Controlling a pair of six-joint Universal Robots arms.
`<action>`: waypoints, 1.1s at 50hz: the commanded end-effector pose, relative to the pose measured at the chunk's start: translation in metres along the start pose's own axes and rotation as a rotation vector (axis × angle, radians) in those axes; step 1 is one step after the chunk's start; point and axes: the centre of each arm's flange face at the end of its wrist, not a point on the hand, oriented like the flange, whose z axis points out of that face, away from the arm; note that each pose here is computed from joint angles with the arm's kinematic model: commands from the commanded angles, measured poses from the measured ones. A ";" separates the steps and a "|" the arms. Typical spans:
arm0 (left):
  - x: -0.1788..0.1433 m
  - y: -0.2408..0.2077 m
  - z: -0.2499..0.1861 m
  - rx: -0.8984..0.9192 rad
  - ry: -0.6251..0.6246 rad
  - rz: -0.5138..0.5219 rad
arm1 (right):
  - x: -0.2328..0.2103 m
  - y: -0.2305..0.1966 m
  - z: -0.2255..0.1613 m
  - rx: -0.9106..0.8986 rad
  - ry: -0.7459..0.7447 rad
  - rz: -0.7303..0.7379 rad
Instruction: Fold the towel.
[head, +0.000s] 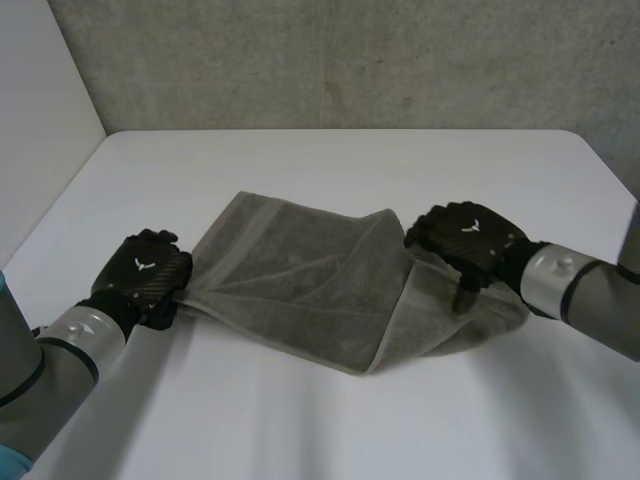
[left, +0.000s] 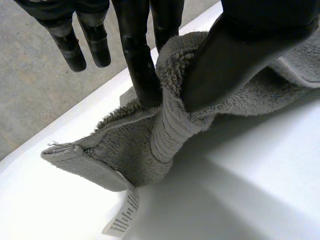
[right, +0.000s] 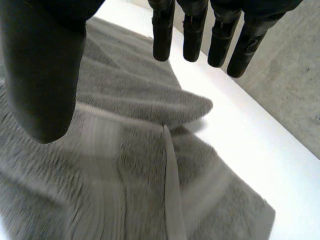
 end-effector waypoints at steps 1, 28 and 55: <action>0.002 0.001 -0.003 -0.002 0.007 0.000 | -0.014 -0.006 0.021 0.006 -0.068 -0.013; 0.000 0.000 -0.004 0.001 -0.001 0.002 | -0.025 0.034 0.036 -0.206 -0.177 -0.150; 0.001 -0.001 -0.006 -0.009 0.003 -0.001 | -0.011 0.039 -0.034 -0.238 -0.068 -0.062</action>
